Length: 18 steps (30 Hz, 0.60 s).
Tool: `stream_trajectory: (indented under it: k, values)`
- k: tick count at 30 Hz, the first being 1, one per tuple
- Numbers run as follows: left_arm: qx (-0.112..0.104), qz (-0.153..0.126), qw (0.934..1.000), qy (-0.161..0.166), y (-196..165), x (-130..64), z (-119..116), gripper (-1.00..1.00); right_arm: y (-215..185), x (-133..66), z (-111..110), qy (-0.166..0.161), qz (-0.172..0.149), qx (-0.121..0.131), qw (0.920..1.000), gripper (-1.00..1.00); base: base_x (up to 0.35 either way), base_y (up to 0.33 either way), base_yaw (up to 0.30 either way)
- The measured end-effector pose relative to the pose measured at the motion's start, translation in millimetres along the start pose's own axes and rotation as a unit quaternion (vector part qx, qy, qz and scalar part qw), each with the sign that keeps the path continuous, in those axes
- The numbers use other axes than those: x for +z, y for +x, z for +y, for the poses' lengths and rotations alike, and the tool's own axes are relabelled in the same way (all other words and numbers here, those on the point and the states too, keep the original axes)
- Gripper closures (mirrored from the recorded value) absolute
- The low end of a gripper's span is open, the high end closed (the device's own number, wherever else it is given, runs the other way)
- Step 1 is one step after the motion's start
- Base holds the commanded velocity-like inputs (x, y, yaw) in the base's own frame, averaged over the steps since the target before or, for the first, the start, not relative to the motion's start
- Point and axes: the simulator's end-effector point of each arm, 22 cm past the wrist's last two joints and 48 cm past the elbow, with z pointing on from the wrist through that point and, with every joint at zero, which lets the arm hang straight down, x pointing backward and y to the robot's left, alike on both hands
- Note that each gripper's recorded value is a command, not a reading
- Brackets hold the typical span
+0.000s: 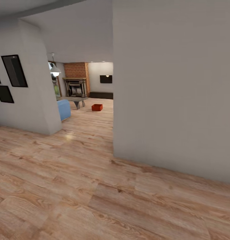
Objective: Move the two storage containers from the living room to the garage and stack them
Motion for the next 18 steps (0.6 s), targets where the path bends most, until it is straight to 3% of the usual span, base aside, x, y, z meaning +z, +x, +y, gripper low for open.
stream_trajectory:
  k: [18]
  values:
    - [0.002,0.004,1.0000,-0.001,1.5,0.0,1.5,-1.00,-0.6,0.0,1.8,-0.001,0.000,-0.001,1.0000,-1.00,0.325,0.000,0.268]
